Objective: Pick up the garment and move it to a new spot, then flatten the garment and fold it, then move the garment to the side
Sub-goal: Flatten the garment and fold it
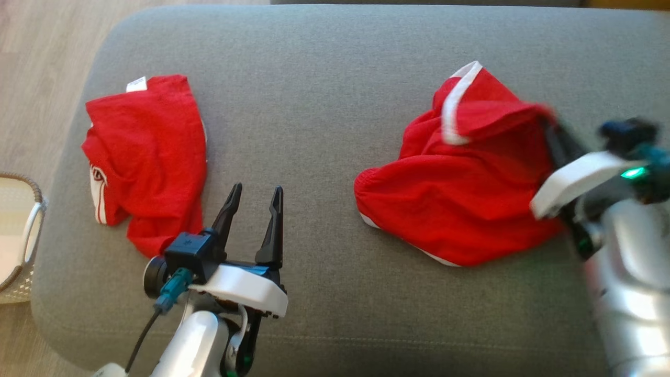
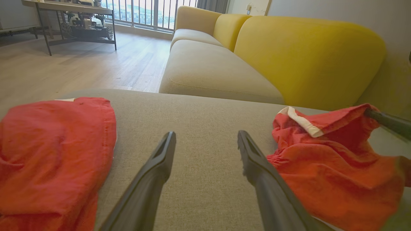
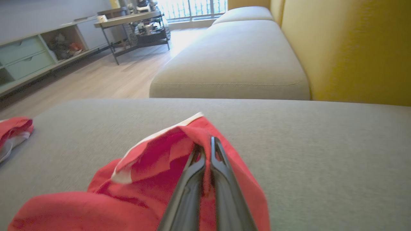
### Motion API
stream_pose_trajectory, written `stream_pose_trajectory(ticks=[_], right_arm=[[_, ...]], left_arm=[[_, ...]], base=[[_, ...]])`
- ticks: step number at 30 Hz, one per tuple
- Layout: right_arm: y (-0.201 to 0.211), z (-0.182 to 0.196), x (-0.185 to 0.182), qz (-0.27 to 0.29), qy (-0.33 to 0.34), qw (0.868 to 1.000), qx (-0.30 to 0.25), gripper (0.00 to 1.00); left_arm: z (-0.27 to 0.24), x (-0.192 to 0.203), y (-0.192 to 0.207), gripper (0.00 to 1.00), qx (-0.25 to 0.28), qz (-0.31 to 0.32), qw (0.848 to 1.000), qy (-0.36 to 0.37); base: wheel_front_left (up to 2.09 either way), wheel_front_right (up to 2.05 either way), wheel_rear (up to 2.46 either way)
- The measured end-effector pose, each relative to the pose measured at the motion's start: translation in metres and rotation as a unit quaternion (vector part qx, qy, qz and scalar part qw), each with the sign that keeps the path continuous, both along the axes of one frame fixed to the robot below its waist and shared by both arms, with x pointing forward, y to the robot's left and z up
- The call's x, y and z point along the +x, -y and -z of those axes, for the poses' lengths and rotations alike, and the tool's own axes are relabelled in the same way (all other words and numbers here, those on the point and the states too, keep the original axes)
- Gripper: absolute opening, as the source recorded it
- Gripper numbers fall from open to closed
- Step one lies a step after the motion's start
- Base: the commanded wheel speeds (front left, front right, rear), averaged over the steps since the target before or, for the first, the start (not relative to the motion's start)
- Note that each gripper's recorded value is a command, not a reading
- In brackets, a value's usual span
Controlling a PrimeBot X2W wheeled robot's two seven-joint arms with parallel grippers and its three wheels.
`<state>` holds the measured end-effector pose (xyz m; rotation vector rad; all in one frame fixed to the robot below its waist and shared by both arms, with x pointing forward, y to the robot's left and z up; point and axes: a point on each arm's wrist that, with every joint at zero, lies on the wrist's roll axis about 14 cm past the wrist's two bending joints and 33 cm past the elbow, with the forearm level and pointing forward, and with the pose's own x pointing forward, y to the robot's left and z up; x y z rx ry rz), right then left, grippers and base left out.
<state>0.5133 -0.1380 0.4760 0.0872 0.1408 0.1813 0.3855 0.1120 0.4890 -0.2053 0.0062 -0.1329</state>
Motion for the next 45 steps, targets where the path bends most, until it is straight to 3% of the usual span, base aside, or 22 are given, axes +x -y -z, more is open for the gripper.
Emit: stream_pose_trajectory(ticks=[6,10,11,12,17,23,30,41,45], right_arm=[[0.083,-0.017,0.022,0.142,-0.002,0.986,0.09,0.0],[0.111,-0.012,0.026,0.173,-0.017,0.983,0.061,0.0],[0.117,-0.006,0.025,0.177,-0.032,0.983,0.041,0.47],[0.122,0.001,0.024,0.185,-0.049,0.981,0.034,1.0],[0.135,0.009,0.021,0.225,-0.068,0.971,0.037,1.0],[0.108,-0.013,0.025,0.201,-0.041,0.978,0.034,1.0],[0.067,-0.065,0.024,0.128,0.062,0.99,0.003,1.0],[0.046,-0.049,-0.068,0.081,0.102,0.99,0.055,1.0],[0.052,-0.037,-0.102,0.088,0.093,0.99,0.062,1.0]], left_arm=[[0.005,0.002,0.005,1.0,0.0,0.007,1.0,-0.006],[0.006,0.003,0.006,1.0,0.002,0.011,1.0,-0.008],[0.007,0.004,0.007,1.0,0.003,0.012,1.0,-0.009],[0.008,0.005,0.008,1.0,0.003,0.014,1.0,-0.01],[0.008,0.006,0.008,1.0,0.004,0.017,1.0,-0.011],[0.001,0.005,0.013,1.0,0.004,0.024,1.0,0.0],[-0.016,0.004,0.016,1.0,0.0,0.027,0.999,0.024],[-0.021,-0.008,0.024,1.0,-0.018,0.031,0.999,0.028],[-0.02,-0.007,0.033,1.0,-0.023,0.043,0.998,0.025]], base=[[0.0,0.0,0.0],[0.0,0.0,0.0],[0.0,0.0,0.0],[0.0,0.0,0.0],[0.0,0.0,0.0],[0.0,0.0,0.0],[0.0,0.0,0.0],[0.0,0.0,0.0],[0.0,0.0,0.0]])
